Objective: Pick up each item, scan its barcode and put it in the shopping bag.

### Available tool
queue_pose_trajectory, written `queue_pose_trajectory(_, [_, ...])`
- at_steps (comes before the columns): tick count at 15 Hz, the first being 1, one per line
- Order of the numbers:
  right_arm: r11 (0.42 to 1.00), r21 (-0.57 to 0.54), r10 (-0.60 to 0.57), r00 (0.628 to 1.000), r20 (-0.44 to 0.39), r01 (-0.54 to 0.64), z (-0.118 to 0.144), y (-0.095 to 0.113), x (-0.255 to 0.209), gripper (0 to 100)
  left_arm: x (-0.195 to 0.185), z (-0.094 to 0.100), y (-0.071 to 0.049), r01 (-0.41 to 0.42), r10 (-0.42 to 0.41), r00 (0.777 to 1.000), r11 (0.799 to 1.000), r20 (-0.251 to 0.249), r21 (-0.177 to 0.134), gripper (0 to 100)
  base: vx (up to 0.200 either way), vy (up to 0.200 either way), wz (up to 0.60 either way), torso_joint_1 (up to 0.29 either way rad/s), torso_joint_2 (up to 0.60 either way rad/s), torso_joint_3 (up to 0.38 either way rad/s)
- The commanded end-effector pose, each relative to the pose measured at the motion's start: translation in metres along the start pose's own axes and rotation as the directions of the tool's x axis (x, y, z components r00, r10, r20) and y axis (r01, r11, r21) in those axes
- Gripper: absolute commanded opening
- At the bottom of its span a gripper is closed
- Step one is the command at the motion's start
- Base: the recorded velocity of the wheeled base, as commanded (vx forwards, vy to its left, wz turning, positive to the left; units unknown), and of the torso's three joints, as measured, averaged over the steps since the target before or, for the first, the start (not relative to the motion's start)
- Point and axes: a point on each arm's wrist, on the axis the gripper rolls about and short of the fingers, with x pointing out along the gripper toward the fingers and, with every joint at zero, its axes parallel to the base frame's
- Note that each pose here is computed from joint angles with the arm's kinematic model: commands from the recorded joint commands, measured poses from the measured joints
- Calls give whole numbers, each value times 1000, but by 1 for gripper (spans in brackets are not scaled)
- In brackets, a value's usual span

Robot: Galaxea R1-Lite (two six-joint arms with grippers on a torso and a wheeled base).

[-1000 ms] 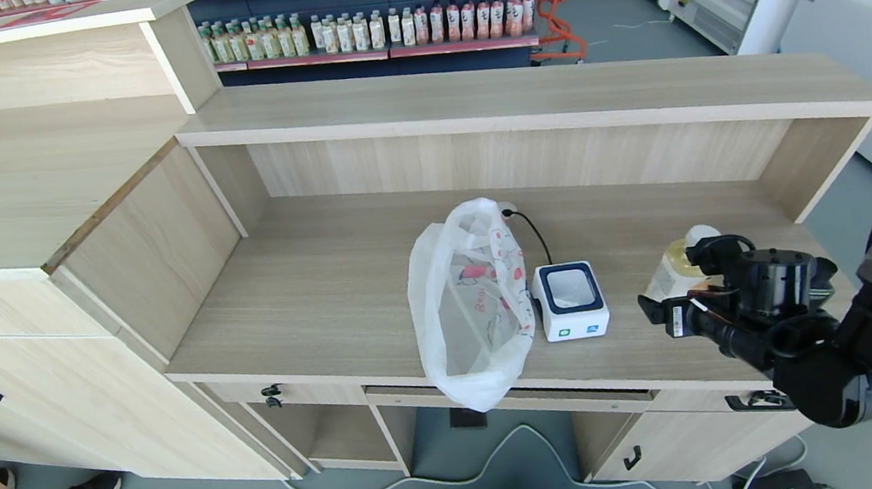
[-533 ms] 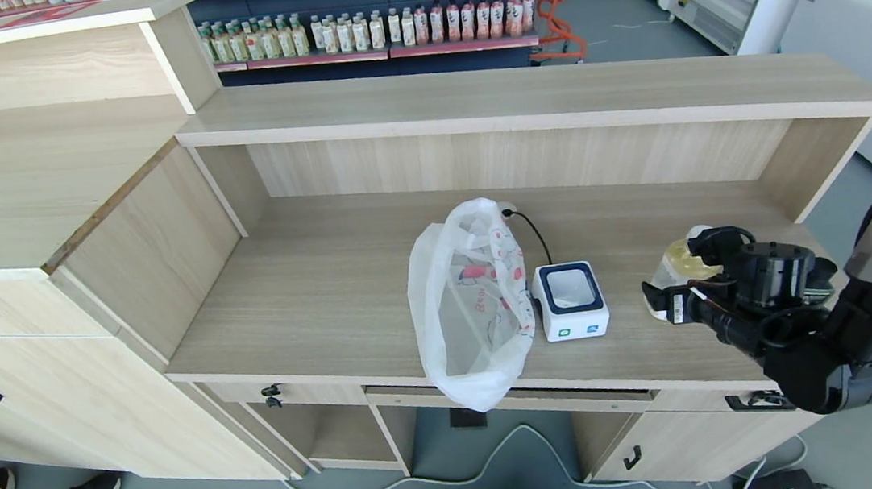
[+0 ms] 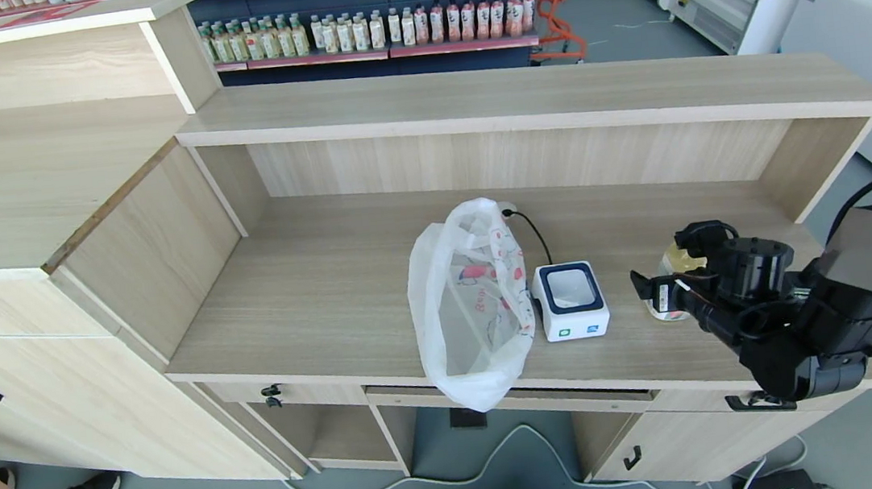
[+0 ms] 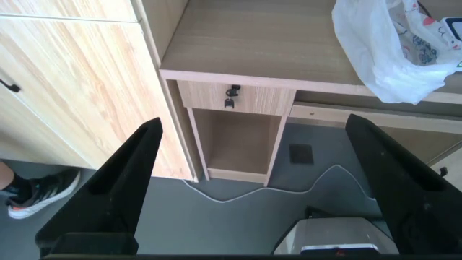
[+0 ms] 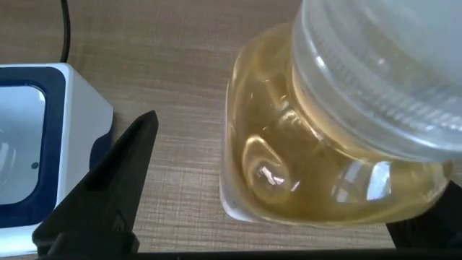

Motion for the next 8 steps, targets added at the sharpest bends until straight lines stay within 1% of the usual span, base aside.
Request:
queue_pose_trajectory(1, [1000, -1, 5, 1000, 3, -5, -2, 1, 5, 100, 0, 0, 0, 0, 0, 1000, 1000, -1, 0, 100, 0, 0, 0, 0, 0, 0])
queue_pose_trajectory(7, [1000, -3, 15, 1000, -9, -15, -9, 2, 9, 100, 0, 0, 0, 0, 0, 1000, 1000, 0, 0, 100, 0, 0, 0, 0, 0, 0])
queue_pose_trajectory(8, [1000, -4, 23, 1000, -7, -23, -10, 1, 10, 0, 0, 0, 0, 0, 0, 1000, 1000, -1, 0, 100, 0, 0, 0, 0, 0, 0])
